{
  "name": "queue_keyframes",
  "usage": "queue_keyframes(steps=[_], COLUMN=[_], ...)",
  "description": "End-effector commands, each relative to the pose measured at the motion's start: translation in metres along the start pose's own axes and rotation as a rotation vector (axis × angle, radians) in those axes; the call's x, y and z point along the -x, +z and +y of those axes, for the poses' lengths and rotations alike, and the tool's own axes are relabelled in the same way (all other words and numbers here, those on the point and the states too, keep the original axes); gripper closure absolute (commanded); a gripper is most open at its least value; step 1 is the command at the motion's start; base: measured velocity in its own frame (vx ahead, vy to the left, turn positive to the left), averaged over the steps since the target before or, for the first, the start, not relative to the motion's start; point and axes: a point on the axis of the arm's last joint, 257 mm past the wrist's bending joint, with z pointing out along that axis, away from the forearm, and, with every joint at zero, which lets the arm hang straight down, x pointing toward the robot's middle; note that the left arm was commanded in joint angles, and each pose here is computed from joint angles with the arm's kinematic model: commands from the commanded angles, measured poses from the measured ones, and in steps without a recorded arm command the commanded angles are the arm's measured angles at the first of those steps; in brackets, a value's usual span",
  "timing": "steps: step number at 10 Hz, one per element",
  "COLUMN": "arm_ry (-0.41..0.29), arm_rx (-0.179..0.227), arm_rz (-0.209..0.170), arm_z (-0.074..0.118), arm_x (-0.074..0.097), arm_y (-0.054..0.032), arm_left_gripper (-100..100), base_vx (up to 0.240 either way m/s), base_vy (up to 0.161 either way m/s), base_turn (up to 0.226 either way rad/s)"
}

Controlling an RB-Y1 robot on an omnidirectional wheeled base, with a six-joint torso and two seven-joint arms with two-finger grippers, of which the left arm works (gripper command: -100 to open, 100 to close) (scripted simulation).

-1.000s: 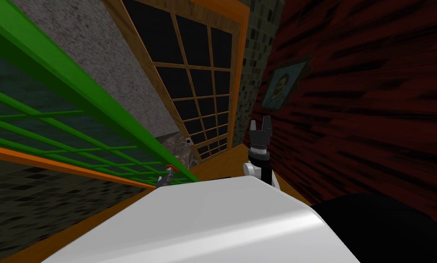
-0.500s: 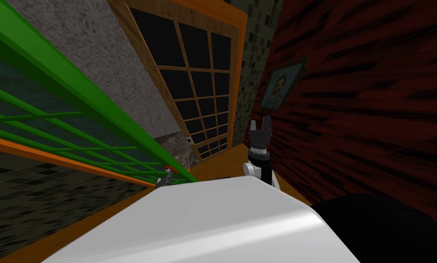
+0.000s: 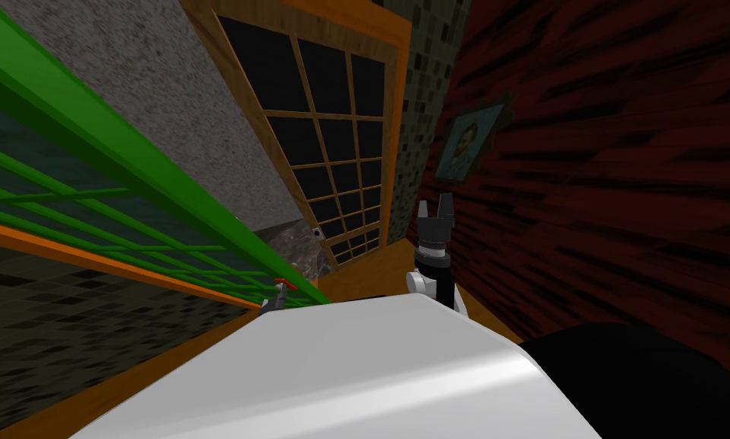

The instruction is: Pull the door open

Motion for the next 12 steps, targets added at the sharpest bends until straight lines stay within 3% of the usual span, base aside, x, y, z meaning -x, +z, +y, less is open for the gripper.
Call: queue_keyframes(steps=[1,6,7,12], arm_ry=[0.008,0.008,-0.037,-0.139], arm_rx=[0.05,0.05,0.003,0.005], arm_rz=[0.014,0.014,-0.003,-0.009], arm_z=[0.028,0.028,0.003,0.004], arm_x=[0.004,0.004,0.005,0.007], arm_y=[-0.0043,-0.0043,-0.0043,-0.0019], arm_left_gripper=[100,100,100,100], base_vx=[0.01,0.006,-0.033,-0.037], base_vy=[0.005,-0.004,-0.019,0.016], base_turn=[-0.005,-0.002,-0.106,-0.08])
